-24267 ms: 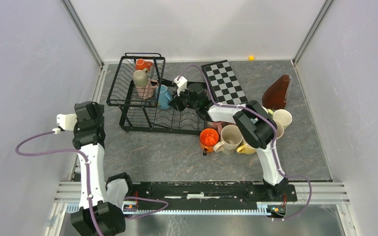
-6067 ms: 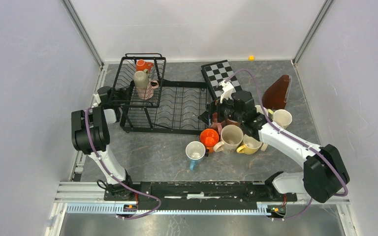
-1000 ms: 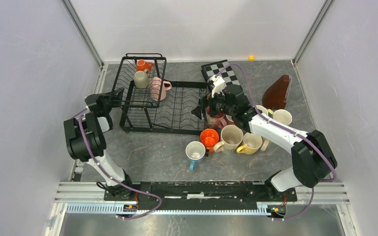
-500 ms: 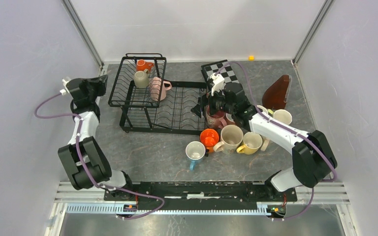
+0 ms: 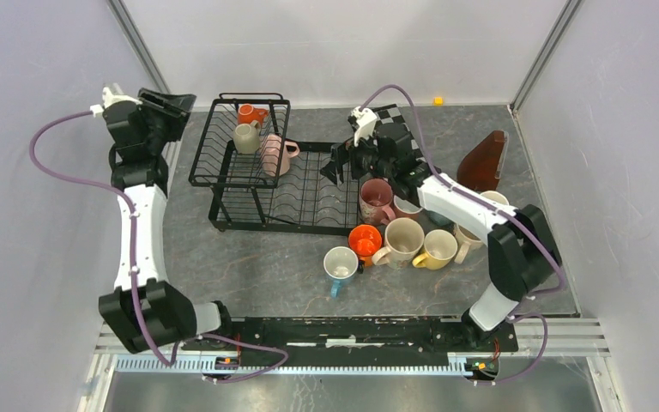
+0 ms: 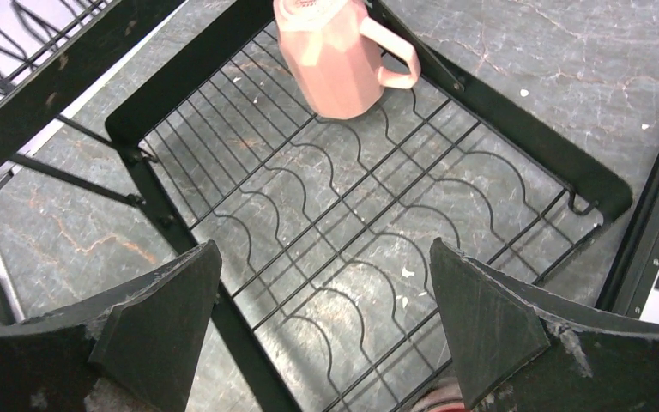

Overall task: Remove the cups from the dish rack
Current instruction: Unload the cup from the dish rack.

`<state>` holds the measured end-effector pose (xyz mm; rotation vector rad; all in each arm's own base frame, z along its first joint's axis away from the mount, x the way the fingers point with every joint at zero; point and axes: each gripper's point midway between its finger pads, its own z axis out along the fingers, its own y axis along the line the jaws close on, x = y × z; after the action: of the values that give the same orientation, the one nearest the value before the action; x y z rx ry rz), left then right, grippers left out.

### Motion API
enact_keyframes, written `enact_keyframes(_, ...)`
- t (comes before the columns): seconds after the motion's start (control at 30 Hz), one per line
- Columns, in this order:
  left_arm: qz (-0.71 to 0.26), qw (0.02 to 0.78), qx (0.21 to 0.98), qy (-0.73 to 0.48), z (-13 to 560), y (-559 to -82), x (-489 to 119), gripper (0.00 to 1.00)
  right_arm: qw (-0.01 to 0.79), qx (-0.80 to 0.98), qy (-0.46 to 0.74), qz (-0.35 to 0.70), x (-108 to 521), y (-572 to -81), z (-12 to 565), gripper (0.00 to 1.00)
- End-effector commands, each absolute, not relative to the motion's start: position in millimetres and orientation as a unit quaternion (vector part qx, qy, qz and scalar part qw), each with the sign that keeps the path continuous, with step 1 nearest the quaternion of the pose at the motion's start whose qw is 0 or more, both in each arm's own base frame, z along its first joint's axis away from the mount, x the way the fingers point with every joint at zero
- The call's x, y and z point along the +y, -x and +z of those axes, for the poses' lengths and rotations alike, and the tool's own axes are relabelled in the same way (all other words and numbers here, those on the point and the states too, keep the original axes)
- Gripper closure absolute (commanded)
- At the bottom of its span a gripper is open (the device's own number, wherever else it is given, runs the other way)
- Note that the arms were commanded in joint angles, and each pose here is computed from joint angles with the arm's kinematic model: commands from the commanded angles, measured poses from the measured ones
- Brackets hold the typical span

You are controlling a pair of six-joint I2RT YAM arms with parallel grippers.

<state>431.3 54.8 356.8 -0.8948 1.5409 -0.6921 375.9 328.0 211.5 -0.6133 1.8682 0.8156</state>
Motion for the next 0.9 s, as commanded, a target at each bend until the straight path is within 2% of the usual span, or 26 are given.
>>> enact_keyframes(0.0, -0.299, 0.589, 0.696, 0.281, 389.5, -400.4, 2.3, 0.37, 0.521, 0.734, 0.271, 0.341, 347.9, -400.6, 232.4, 0.02)
enact_keyframes(0.1, -0.317, 0.583, 0.709, 0.238, 396.1, -383.9, -27.9, 0.18, 0.531, 0.720, 0.281, 0.348, 361.7, -416.2, 233.0, 0.02)
enact_keyframes(0.23, -0.324, 0.577, 0.725, 0.193, 406.1, -359.5, -54.0, 0.01, 0.541, 0.704, 0.293, 0.355, 380.3, -437.2, 232.1, 0.02)
enact_keyframes(0.5, -0.367, 0.549, 0.740, 0.130, 412.6, -309.3, -108.7, 0.00, 0.565, 0.697, 0.253, 0.362, 407.3, -487.7, 216.5, 0.02)
enact_keyframes(0.73, -0.374, 0.551, 0.739, 0.100, 428.9, -277.2, -123.7, 0.00, 0.608, 0.689, 0.181, 0.350, 415.8, -534.9, 212.6, 0.02)
enact_keyframes(0.87, -0.378, 0.546, 0.742, 0.091, 431.1, -269.4, -129.2, 0.00, 0.619, 0.685, 0.167, 0.347, 427.9, -554.5, 206.0, 0.06)
